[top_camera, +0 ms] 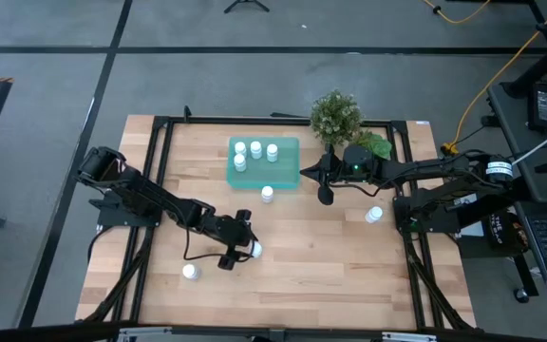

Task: Pick and place pill bottles into a basket
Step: Put the white pill bottle into the green bin

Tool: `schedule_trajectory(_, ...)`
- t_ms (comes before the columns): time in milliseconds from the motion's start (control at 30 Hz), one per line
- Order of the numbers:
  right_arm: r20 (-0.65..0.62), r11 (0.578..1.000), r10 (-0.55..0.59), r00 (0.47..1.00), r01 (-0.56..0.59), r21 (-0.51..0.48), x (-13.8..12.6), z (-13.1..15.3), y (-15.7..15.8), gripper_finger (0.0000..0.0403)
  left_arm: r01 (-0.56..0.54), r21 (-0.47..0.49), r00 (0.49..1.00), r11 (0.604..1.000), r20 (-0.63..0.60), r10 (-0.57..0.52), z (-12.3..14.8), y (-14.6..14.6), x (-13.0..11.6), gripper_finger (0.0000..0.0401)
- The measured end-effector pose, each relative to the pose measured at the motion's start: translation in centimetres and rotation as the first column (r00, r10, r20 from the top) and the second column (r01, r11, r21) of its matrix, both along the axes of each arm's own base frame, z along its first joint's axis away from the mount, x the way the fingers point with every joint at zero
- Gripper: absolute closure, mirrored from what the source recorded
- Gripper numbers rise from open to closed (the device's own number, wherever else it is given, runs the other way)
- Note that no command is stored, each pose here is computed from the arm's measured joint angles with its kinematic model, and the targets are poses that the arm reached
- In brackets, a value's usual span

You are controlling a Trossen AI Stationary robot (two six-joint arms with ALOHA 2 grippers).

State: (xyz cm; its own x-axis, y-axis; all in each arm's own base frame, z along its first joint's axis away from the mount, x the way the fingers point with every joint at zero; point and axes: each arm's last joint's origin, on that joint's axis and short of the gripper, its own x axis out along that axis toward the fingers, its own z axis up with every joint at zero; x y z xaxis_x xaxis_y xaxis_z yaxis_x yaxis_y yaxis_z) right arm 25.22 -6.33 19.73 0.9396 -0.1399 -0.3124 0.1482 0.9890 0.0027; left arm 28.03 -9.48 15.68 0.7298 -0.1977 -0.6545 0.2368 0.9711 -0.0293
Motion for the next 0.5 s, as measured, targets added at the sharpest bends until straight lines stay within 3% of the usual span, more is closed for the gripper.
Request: schedule_trajectory(500,0.000,1.000,0.000,1.000,0.000,0.000,0.00,0.00,-0.01,0.0391,0.027,0.016,0.999,1.000,-0.018,-0.027,-0.68,-0.09,0.12,0.0164)
